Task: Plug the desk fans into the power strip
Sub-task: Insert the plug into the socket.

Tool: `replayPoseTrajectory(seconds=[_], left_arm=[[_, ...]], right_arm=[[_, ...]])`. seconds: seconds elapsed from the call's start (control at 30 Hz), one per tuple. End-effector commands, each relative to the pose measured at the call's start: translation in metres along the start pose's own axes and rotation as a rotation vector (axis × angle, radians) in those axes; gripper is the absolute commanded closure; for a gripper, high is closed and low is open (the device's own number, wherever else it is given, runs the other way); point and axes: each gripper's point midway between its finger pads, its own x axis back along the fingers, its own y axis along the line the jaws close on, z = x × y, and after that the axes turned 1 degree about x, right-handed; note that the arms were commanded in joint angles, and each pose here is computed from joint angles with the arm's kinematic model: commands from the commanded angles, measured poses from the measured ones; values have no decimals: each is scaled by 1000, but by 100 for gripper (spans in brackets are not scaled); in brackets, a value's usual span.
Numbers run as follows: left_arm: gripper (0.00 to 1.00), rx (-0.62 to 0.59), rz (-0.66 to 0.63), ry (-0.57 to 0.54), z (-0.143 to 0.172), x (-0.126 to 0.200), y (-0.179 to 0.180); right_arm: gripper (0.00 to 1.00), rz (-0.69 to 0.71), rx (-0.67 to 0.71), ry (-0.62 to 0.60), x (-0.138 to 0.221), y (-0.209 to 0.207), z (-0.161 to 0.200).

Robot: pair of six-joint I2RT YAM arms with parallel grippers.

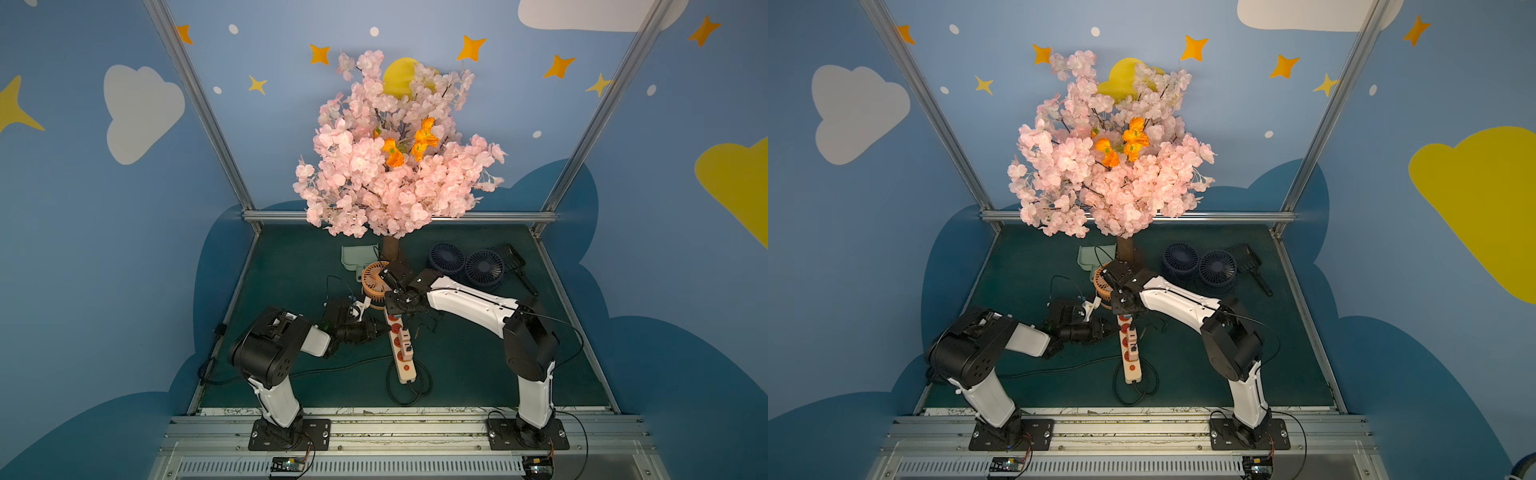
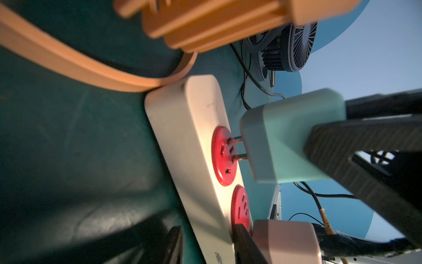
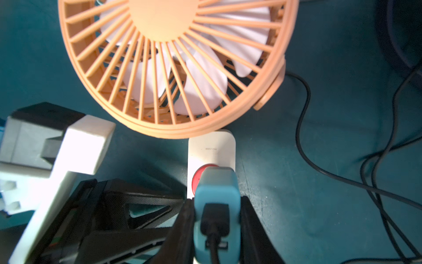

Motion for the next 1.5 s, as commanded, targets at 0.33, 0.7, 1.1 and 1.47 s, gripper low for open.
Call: replayPoseTrajectory(seconds=[0.33,0.7,1.1,1.47], left_arm=[[61,0,-5,12,0,-2,2],[61,-1,0,13,0,-2,1],[62,0,-1,14,0,-2,1],[63,2,-6,13,-2,-5,3]], right_arm=[[100,178,90,223,-39,-35,75],[100,255,138,339,-52,-54,116],[100,306,130,493,-58,-86,155],[100,387,153,608,-67,-104,186]])
